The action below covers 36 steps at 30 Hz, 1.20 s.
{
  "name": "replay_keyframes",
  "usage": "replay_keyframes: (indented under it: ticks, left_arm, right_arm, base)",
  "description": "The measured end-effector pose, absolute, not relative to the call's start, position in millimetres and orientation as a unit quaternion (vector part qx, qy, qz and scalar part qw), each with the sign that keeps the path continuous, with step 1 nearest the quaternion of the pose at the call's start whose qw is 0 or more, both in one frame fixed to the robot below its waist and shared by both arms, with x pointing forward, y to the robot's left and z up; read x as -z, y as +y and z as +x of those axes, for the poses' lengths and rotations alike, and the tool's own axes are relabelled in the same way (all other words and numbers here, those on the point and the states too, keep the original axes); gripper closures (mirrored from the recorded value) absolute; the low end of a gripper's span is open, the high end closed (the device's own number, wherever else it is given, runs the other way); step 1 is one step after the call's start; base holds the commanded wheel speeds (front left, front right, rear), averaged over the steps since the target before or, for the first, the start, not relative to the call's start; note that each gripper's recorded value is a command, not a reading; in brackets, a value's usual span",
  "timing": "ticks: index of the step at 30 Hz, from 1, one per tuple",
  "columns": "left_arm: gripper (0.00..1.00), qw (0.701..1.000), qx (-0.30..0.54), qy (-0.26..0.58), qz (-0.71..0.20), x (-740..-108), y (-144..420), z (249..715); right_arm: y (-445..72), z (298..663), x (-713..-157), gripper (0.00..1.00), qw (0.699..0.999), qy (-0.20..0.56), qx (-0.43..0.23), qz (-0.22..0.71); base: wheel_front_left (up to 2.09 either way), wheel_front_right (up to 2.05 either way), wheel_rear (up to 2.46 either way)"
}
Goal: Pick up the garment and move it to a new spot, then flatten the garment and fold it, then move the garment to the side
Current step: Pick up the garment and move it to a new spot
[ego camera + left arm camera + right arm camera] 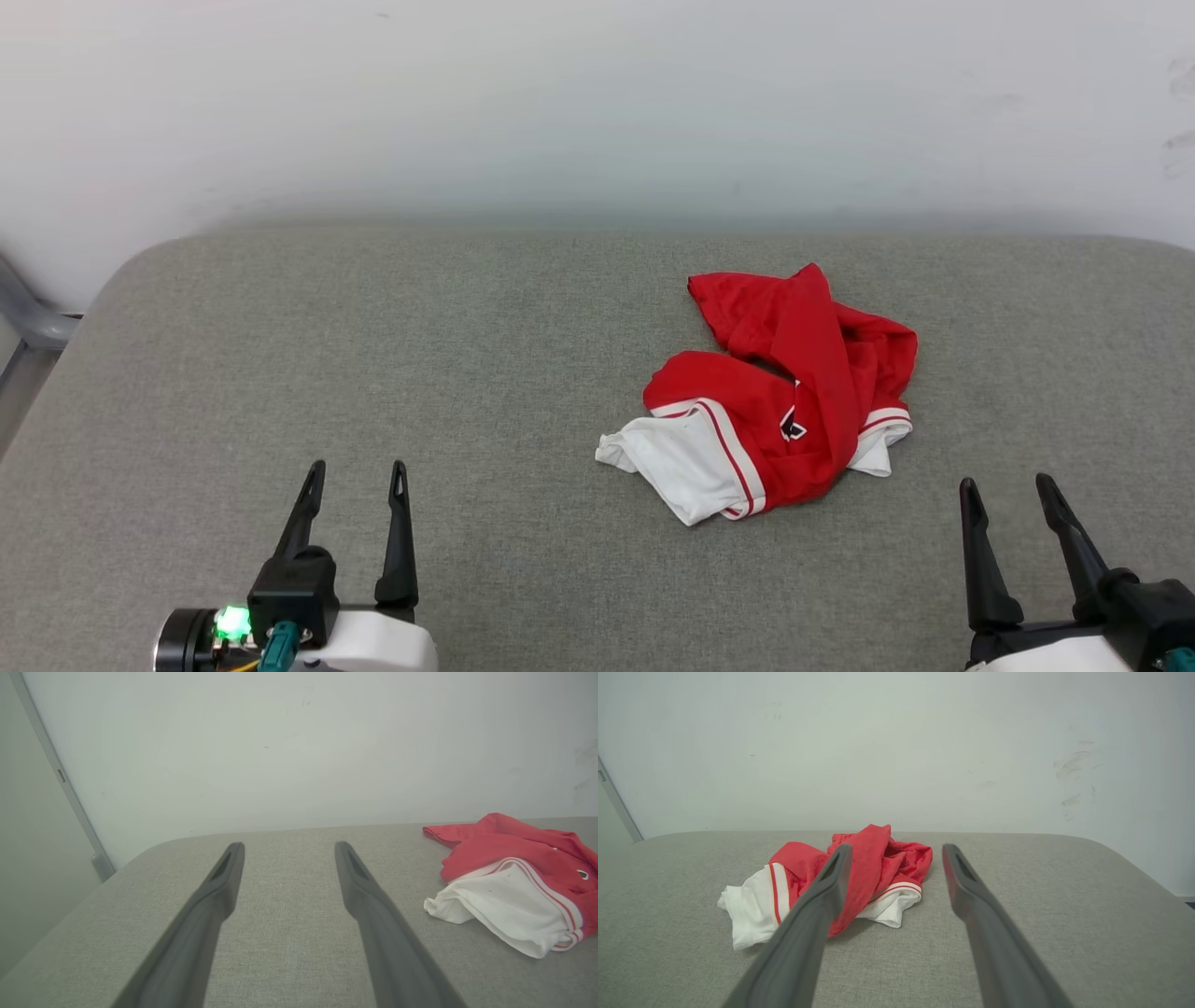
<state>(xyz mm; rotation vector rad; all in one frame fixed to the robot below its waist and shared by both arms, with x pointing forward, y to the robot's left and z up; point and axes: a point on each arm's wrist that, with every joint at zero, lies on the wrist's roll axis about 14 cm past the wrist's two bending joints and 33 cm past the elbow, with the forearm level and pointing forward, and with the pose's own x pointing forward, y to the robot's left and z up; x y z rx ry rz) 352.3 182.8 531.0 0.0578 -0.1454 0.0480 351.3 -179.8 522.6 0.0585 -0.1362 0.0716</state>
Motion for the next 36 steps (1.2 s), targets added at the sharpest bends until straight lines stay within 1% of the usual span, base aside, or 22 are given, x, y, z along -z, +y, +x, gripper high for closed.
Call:
replay_keyframes:
  ticks: [18,36]
  left_arm:
    - [0.00,0.998,-0.022,-0.059,0.027,-517.7,183.3,337.2]
    - [0.00,0.998,-0.011,-0.049,0.031,-510.4,180.5,336.5]
  right_arm:
    - [-180.6,338.3,-521.6,0.00,0.996,-0.067,-0.033,0.042]
    - [-177.4,338.2,-517.5,0.00,0.996,-0.061,-0.037,0.048]
  base:
    - [0.00,0.00,0.00]
    - [0.00,0.00,0.00]
